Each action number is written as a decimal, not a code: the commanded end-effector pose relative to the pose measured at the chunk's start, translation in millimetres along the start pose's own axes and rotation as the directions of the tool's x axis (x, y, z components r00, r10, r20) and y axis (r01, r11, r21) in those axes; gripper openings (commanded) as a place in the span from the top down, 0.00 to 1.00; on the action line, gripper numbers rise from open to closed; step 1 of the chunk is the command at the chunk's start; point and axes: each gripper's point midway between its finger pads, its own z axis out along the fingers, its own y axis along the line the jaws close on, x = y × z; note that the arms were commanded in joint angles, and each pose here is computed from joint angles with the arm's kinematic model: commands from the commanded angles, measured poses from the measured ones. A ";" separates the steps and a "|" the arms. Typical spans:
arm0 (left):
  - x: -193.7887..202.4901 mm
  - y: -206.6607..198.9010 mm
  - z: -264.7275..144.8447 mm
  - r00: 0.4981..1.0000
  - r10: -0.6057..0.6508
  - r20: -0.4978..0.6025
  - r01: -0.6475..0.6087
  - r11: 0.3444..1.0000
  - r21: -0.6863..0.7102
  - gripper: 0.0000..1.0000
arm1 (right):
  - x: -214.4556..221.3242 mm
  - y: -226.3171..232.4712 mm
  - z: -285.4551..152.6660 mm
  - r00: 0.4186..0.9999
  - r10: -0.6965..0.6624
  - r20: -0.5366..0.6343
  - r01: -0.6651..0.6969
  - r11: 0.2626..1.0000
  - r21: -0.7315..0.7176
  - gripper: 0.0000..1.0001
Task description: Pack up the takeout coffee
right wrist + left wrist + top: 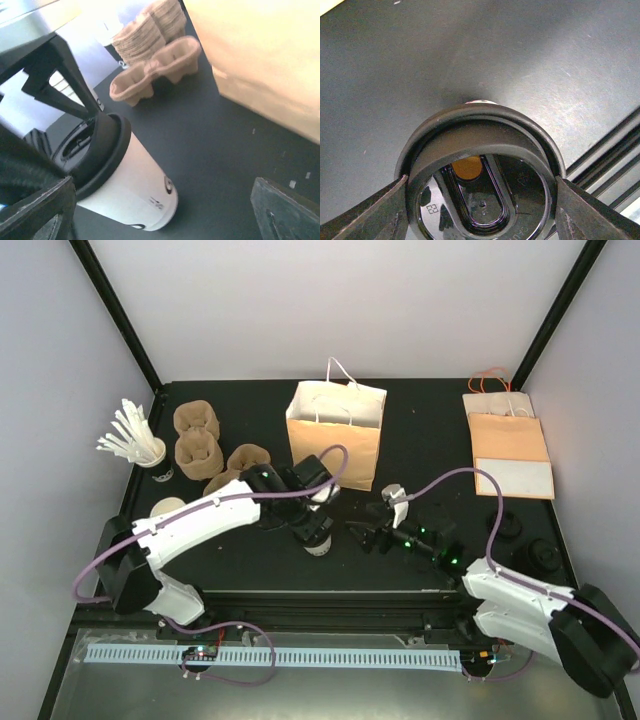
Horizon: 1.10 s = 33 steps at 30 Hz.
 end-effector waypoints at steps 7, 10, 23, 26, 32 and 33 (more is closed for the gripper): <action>0.2 -42.3 31.8 0.949 0.309 -0.058 -0.312 0.948 -0.061 0.25 | 33.1 -8.6 -33.0 0.843 0.519 -0.144 -0.512 0.855 0.081 0.08; -3.0 -45.2 30.4 0.948 0.314 -0.054 -0.317 0.947 -0.054 0.21 | 37.7 -11.8 -37.7 0.825 0.549 -0.136 -0.541 0.836 0.096 0.09; -14.5 -47.4 -5.3 0.958 0.282 0.044 -0.281 0.959 -0.041 0.01 | 33.0 4.4 -28.0 0.790 0.541 -0.290 -0.538 0.837 0.095 0.15; -20.7 -46.7 -26.3 0.966 0.233 0.112 -0.233 0.972 -0.013 0.01 | 24.1 8.4 -24.7 0.785 0.542 -0.299 -0.544 0.835 0.084 0.19; -13.3 -18.7 -53.6 0.967 -0.101 0.235 0.063 0.984 0.164 0.17 | 9.8 7.7 -16.1 0.779 0.558 -0.286 -0.559 0.825 0.086 0.33; -9.4 -9.4 -55.4 0.951 -0.192 0.242 0.142 0.968 0.206 0.24 | 8.5 6.9 -14.3 0.775 0.566 -0.280 -0.567 0.819 0.087 0.36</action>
